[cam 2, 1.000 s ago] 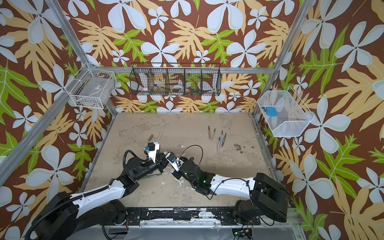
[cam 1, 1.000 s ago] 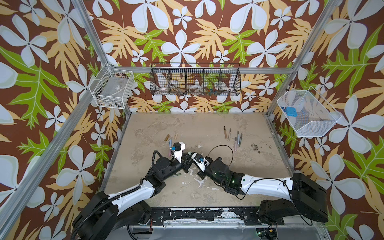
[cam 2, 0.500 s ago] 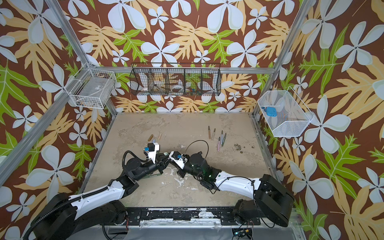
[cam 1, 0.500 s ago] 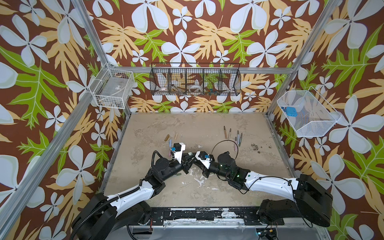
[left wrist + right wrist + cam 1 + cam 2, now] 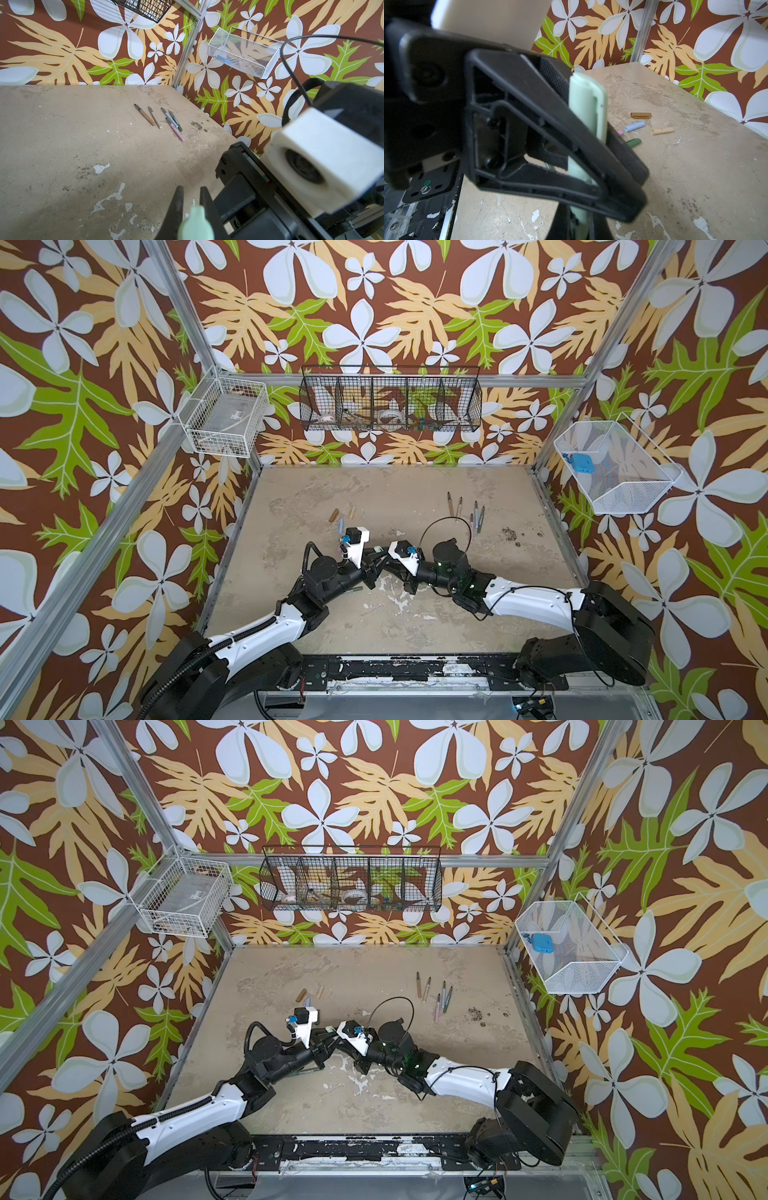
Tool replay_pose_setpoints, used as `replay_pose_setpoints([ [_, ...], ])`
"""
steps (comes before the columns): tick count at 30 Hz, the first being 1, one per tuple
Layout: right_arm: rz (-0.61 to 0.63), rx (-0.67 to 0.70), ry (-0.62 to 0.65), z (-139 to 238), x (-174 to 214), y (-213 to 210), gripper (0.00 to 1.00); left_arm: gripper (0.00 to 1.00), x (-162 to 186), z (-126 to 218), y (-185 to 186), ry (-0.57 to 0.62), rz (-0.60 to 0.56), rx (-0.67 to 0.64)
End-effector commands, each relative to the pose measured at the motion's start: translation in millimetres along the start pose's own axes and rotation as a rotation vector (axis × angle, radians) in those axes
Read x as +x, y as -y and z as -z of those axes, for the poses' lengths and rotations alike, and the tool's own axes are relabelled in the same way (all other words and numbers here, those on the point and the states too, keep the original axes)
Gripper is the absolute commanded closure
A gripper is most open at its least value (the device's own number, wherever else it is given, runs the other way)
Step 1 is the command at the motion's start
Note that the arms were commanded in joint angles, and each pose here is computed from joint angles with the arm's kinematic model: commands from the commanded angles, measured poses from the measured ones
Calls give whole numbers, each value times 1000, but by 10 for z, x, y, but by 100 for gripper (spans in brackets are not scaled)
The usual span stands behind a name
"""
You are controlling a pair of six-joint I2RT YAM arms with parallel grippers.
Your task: Open the pen caps
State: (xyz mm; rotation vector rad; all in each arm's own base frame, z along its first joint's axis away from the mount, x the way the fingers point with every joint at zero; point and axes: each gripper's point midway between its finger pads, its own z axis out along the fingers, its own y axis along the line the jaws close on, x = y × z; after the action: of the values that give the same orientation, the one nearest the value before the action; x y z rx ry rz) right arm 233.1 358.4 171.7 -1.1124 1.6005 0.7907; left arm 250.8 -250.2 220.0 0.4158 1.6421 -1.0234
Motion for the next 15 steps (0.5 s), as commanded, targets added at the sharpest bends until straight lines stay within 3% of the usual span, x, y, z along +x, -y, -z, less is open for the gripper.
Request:
replay_pose_setpoints([
  [1, -50, -31, -177, 19, 464, -75, 100, 100, -425, 38, 187, 159, -30, 76],
  [9, -51, -29, -189, 17, 498, -72, 100, 100, -467, 80, 161, 178, -14, 77],
  [15, -78, -105, -173, 39, 478, -134, 100, 100, -467, 93, 166, 181, -13, 88],
])
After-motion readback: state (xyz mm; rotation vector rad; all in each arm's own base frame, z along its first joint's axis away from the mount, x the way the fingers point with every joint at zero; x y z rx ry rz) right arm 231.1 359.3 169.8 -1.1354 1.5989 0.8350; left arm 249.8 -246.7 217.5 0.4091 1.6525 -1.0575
